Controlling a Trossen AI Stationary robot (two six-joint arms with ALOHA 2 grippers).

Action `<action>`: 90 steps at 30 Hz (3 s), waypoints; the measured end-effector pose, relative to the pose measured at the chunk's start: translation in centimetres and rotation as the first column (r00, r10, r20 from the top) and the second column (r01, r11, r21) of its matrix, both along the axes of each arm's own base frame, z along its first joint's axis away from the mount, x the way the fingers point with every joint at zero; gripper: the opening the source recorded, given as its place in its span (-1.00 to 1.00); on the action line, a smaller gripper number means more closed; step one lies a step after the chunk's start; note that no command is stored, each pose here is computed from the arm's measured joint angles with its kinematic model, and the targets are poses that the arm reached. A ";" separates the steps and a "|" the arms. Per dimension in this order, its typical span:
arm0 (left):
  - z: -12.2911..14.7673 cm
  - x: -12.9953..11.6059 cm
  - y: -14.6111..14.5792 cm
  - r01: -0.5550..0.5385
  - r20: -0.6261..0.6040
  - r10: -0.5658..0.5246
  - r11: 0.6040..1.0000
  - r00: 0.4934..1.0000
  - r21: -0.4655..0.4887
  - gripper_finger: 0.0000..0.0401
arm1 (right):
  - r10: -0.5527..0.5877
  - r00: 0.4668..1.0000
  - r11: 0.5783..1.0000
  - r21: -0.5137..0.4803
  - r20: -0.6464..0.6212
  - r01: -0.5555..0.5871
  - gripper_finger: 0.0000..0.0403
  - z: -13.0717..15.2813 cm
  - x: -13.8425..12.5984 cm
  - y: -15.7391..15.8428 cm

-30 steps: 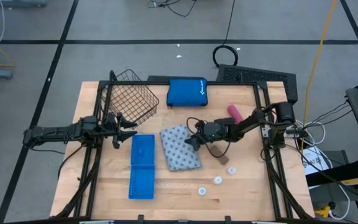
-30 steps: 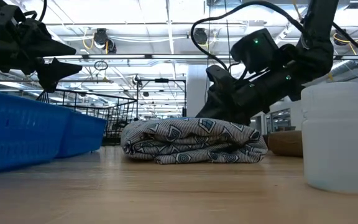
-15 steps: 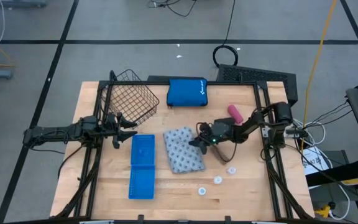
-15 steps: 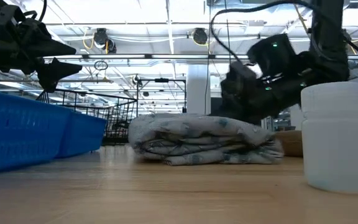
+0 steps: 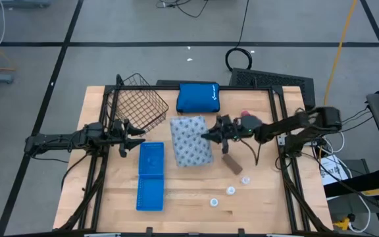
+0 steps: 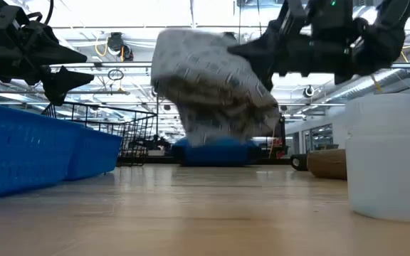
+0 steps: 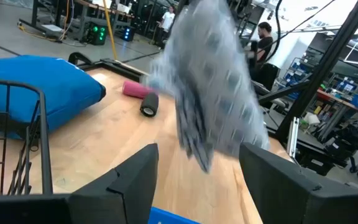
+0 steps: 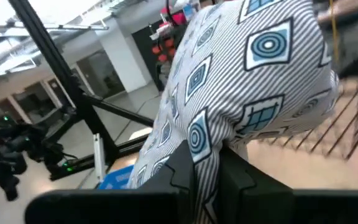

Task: Pick & place medical supplies in basket/bin
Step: Put the folded gray patient gown into the black wire basket

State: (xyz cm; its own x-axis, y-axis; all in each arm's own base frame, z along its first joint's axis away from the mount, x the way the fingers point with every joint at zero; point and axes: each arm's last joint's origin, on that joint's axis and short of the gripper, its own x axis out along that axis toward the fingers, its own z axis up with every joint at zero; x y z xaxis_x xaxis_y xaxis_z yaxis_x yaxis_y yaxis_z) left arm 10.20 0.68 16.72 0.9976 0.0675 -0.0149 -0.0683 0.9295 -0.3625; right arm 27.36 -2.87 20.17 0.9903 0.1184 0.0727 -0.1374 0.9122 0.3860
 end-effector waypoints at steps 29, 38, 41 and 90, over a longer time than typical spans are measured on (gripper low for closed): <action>2.2 -0.3 0.4 -0.134 0.234 0.147 0.988 0.961 -0.070 0.17 | 0.051 0.990 0.990 -0.139 0.132 -0.033 -0.91 5.4 -3.8 -1.5; 2.2 -0.5 1.1 -0.335 0.228 0.378 0.919 0.897 -0.206 0.17 | 0.348 0.889 0.937 -0.146 0.297 -0.318 -0.91 7.5 -4.7 -0.5; 2.4 -0.5 1.1 -0.333 0.252 0.376 0.922 0.892 -0.198 0.17 | 0.394 0.859 0.919 -0.160 0.328 -0.360 -0.91 7.9 -5.0 -0.2; 11.9 21.3 -2.8 0.313 0.073 -0.330 0.933 0.941 0.177 0.76 | 0.378 0.859 0.920 -0.240 0.346 -0.309 -0.91 8.0 -5.0 -0.3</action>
State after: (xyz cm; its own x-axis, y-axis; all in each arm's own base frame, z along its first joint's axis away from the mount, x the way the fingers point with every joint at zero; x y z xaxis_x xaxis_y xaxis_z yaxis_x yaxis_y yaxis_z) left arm 31.49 -2.08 28.60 0.9619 -0.2640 0.0706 0.2729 0.9418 -0.1962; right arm 22.36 -3.13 28.15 0.7842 0.4907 0.3798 -0.5574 0.8260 0.0840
